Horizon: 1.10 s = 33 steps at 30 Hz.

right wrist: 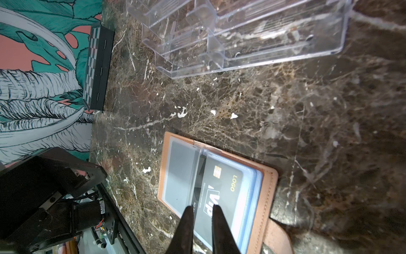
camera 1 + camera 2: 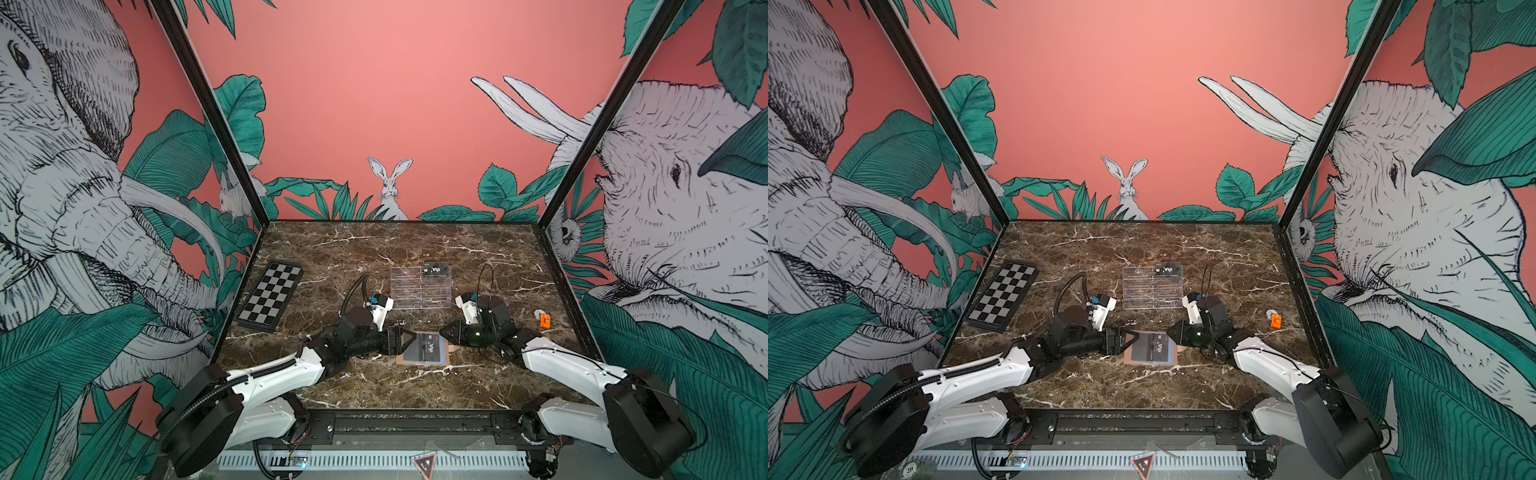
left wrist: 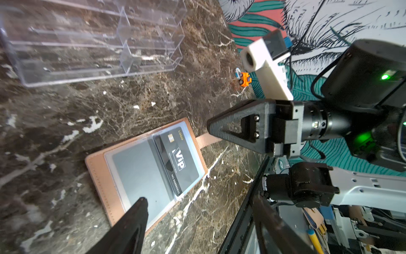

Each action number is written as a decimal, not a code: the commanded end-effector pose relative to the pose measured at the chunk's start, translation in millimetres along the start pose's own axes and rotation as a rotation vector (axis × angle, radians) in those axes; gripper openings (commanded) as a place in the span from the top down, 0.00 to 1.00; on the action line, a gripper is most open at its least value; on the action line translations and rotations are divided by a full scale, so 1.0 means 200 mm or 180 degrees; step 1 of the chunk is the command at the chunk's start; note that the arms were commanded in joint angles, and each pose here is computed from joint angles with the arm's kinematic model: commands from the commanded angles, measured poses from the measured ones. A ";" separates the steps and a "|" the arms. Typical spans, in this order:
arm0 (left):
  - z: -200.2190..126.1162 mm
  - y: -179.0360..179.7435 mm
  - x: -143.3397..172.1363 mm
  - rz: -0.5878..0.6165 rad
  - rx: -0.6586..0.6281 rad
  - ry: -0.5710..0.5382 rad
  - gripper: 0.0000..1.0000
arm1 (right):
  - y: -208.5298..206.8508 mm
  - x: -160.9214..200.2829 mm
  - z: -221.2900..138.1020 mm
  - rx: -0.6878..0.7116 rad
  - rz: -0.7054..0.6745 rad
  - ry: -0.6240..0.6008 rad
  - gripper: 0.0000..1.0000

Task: Take the credit cards out of the card holder
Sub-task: Take out the credit card from the card slot.

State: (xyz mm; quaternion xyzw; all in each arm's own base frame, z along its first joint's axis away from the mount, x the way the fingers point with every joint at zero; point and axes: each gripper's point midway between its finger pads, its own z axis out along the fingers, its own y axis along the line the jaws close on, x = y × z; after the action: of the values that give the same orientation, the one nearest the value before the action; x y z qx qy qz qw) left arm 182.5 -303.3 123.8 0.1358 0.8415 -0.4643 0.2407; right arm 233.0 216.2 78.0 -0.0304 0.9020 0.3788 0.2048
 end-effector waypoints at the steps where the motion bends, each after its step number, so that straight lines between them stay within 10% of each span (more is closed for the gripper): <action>1: 0.05 -0.03 0.03 -0.0086 0.0087 0.0091 0.30 | 0.03 -0.01 0.01 -0.0100 -0.0066 -0.0031 0.88; 33: 0.27 0.08 0.18 -0.0808 0.0096 0.0384 0.52 | -0.09 0.11 0.13 0.0175 -0.0092 0.0166 0.94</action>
State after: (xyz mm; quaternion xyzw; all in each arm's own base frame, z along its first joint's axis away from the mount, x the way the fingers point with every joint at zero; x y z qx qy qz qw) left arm 172.4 -331.4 57.5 0.0606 0.8711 -0.4722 0.1209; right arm 222.1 220.6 40.4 -0.0400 0.9202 0.3480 0.1748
